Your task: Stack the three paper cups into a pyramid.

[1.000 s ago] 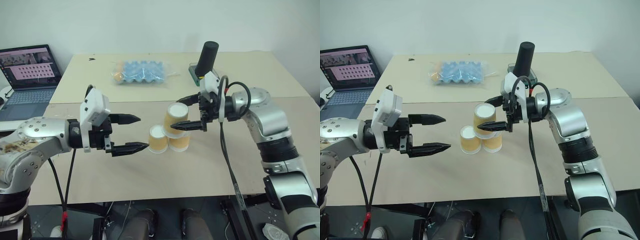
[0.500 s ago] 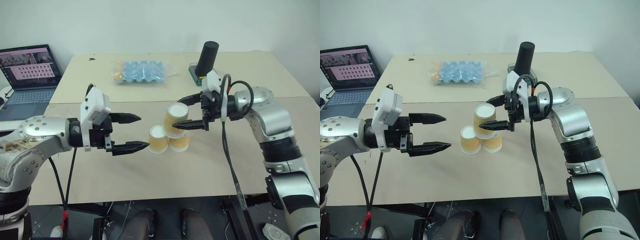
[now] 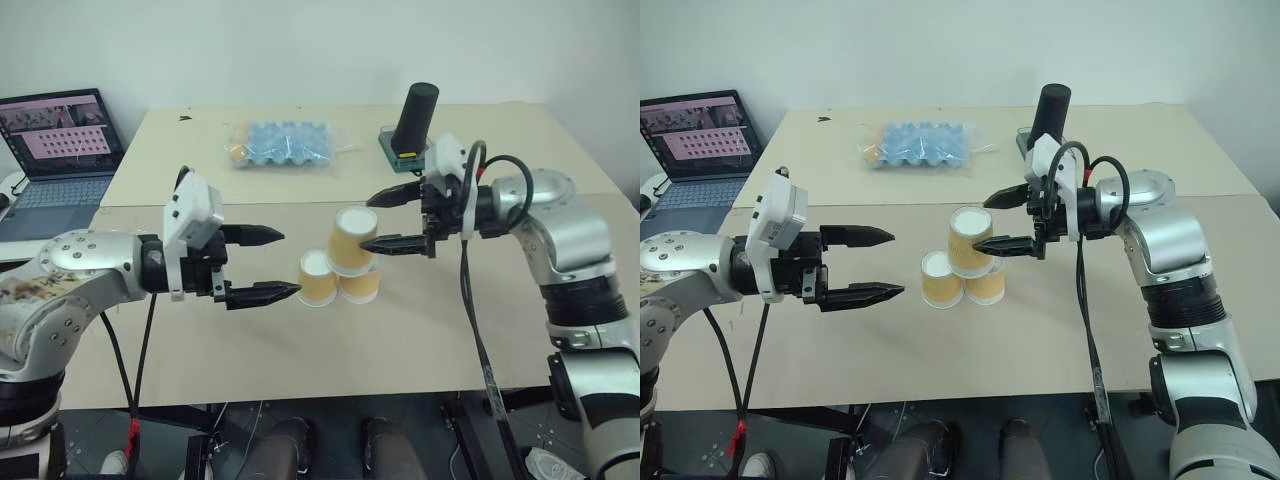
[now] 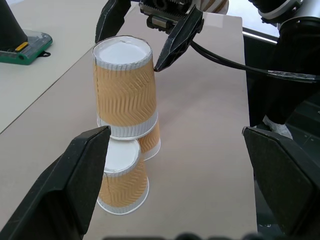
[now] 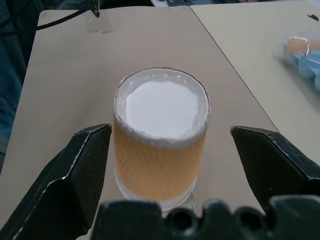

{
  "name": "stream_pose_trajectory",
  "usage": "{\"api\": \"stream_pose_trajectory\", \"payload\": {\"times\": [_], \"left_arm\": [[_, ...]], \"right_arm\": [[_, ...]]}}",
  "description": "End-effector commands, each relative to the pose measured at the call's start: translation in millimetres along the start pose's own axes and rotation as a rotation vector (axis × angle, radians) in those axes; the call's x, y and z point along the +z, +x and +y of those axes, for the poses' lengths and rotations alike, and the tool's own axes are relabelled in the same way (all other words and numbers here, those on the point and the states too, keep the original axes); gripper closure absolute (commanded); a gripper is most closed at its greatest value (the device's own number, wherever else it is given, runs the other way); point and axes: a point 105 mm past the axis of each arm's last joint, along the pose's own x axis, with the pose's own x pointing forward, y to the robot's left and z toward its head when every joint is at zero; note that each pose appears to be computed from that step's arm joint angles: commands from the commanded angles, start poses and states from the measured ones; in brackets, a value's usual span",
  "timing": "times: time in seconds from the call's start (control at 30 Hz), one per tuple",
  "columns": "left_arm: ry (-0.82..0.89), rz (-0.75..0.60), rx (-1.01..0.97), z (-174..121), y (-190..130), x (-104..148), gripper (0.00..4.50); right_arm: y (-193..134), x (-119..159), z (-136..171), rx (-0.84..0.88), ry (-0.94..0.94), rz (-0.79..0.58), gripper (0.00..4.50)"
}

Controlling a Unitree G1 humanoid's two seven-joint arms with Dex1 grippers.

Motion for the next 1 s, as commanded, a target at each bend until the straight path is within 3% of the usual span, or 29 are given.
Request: {"api": "stream_pose_trajectory", "payload": {"times": [0.03, 0.17, 0.27, 0.43, 0.57, 0.67, 0.73, 1.0], "left_arm": [[0.031, -0.018, -0.007, -3, -1, 8, 0.0], [0.013, -0.019, 0.02, -3, -4, 5, 0.0], [-0.05, -0.048, 0.187, 13, -12, -8, 0.0], [-0.139, -0.135, 0.798, 79, -53, -41, 0.0], [-0.199, -0.189, 1.159, 104, -91, -68, 0.0], [-0.262, -0.223, 1.392, 113, -117, -95, 0.0], [-0.261, -0.199, 1.492, 115, -128, -112, 0.0], [-0.311, -0.163, 1.668, 124, -163, -164, 0.0]], "right_arm": [[-28, 1, -6, -0.066, -0.019, -0.015, 0.04], [-53, -13, -1, -0.107, 0.021, 0.01, 0.04], [-95, -36, -2, -0.26, 0.086, 0.055, 0.04], [-148, -65, -52, -0.853, 0.16, 0.067, 0.04], [-170, -106, -63, -1.176, 0.15, 0.217, 0.04], [-184, -133, -63, -1.407, 0.21, 0.256, 0.04], [-183, -146, -59, -1.477, 0.206, 0.288, 0.04], [-147, -162, -40, -1.498, 0.248, 0.138, 0.04]]}}
